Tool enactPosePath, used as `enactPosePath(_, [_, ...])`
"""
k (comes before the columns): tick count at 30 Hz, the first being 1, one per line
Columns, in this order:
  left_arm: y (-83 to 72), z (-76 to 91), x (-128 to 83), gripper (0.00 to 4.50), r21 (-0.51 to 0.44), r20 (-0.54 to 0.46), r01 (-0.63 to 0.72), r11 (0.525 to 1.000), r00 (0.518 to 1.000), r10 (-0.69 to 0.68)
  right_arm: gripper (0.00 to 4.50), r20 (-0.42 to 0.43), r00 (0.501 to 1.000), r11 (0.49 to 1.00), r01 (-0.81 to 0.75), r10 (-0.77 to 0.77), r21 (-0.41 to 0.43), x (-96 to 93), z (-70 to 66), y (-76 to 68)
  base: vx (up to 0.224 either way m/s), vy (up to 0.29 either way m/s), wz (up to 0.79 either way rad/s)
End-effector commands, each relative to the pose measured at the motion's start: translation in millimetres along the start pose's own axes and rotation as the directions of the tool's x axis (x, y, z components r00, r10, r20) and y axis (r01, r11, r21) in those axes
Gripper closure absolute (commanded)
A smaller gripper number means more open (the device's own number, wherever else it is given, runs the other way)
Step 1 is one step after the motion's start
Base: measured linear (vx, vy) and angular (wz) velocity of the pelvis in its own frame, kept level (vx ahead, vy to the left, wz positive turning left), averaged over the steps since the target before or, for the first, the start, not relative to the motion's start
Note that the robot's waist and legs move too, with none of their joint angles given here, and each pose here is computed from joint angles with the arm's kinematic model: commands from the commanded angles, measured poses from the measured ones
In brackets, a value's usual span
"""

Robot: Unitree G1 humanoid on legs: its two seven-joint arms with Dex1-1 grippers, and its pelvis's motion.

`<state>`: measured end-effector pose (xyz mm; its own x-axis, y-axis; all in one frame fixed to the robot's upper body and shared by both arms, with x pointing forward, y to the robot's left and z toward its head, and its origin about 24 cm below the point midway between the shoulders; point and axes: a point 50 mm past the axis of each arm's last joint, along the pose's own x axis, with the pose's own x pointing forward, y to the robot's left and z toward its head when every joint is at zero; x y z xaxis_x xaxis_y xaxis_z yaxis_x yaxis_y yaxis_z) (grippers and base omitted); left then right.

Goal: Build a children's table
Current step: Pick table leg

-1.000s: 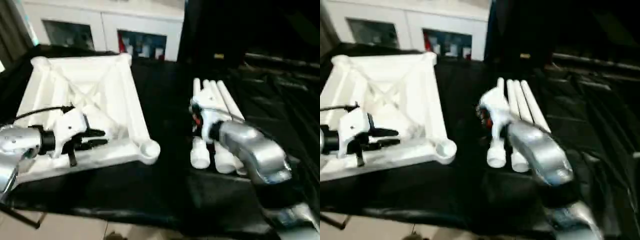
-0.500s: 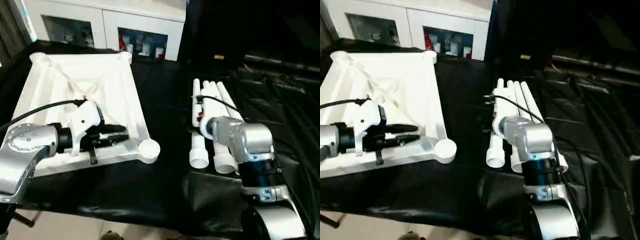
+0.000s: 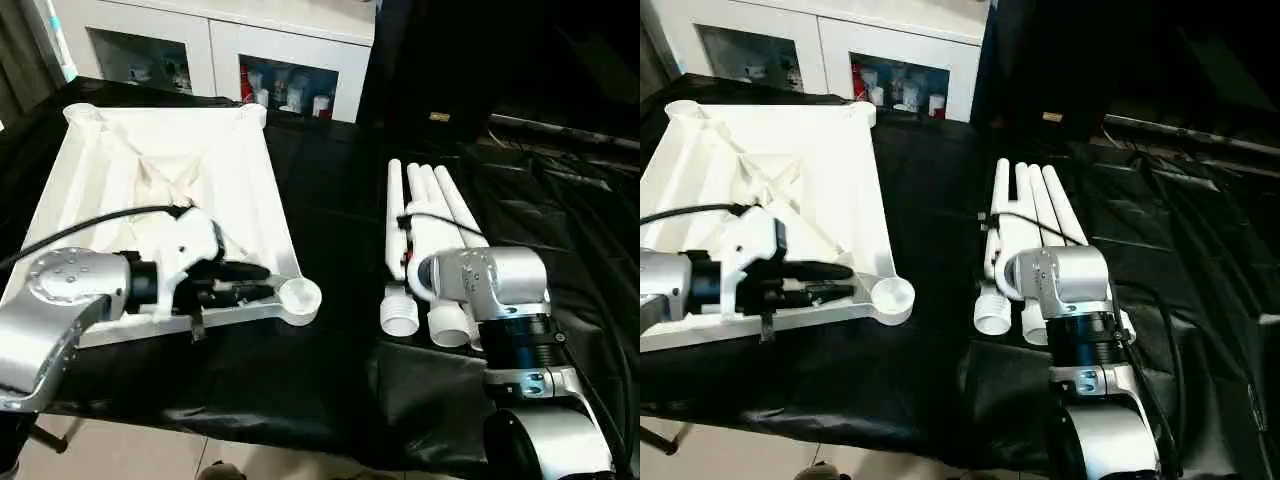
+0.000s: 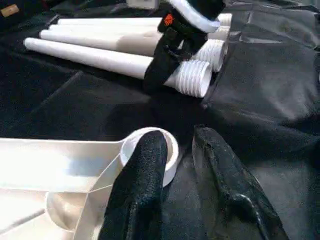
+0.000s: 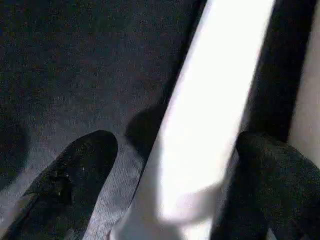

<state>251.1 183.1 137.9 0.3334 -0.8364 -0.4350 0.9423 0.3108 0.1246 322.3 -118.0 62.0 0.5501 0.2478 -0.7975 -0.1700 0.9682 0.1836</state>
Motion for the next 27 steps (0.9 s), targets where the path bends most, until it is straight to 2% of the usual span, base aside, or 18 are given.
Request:
enactPosePath(1, [-5.7,3.1,2,3.35,0.004,-0.002,0.04,0.999,0.999,-0.04,0.38,-0.018,1.0,0.999,-0.005,0.006,0.042,-0.2,-0.9,-3.0,0.0,0.0,0.0])
enactPosePath(5, [-9.9,4.6,4,3.35,-0.007,-0.001,0.065,0.998,0.998,-0.065,0.75,-0.05,0.999,0.997,-0.013,0.016,0.072,3.5,-6.2,-4.5,0.0,0.0,0.0])
enactPosePath(16, [-13.3,1.5,4,3.35,0.013,-0.041,0.066,0.998,0.997,-0.065,1.69,-0.077,0.996,0.994,-0.041,0.049,0.102,8.0,-9.3,-2.7,0.0,0.0,0.0])
enactPosePath(17, [-12.0,1.0,4,3.19,0.024,-0.051,0.036,0.999,0.998,-0.035,1.77,-0.086,0.994,0.99,-0.053,0.064,0.127,10.1,-10.6,-2.2,0.0,0.0,0.0])
enactPosePath(21, [-11.7,1.3,5,3.02,0.041,-0.054,0.027,0.999,0.998,-0.025,2.05,-0.089,0.994,0.989,-0.056,0.069,0.139,11.7,-11.3,-2.7,0.0,0.0,0.0])
enactPosePath(22, [-12.1,1.5,5,2.98,0.047,-0.047,0.026,0.999,0.999,-0.024,2.14,-0.091,0.993,0.988,-0.057,0.071,0.146,12.8,-11.9,-3.0,0.0,0.0,0.0])
enactPosePath(24, [-13.3,2.4,8,2.63,0.032,-0.03,0.033,0.999,0.999,-0.032,2.39,-0.097,0.993,0.985,-0.054,0.07,0.161,15.3,-13.6,-5.3,0.0,0.0,0.0])
enactPosePath(27, [-12.3,8.5,13,2.44,0.027,0.015,0.012,1.0,1.0,-0.012,2.54,-0.098,0.993,0.983,-0.047,0.065,0.178,16.6,-13.7,-9.1,0.0,0.0,0.0])
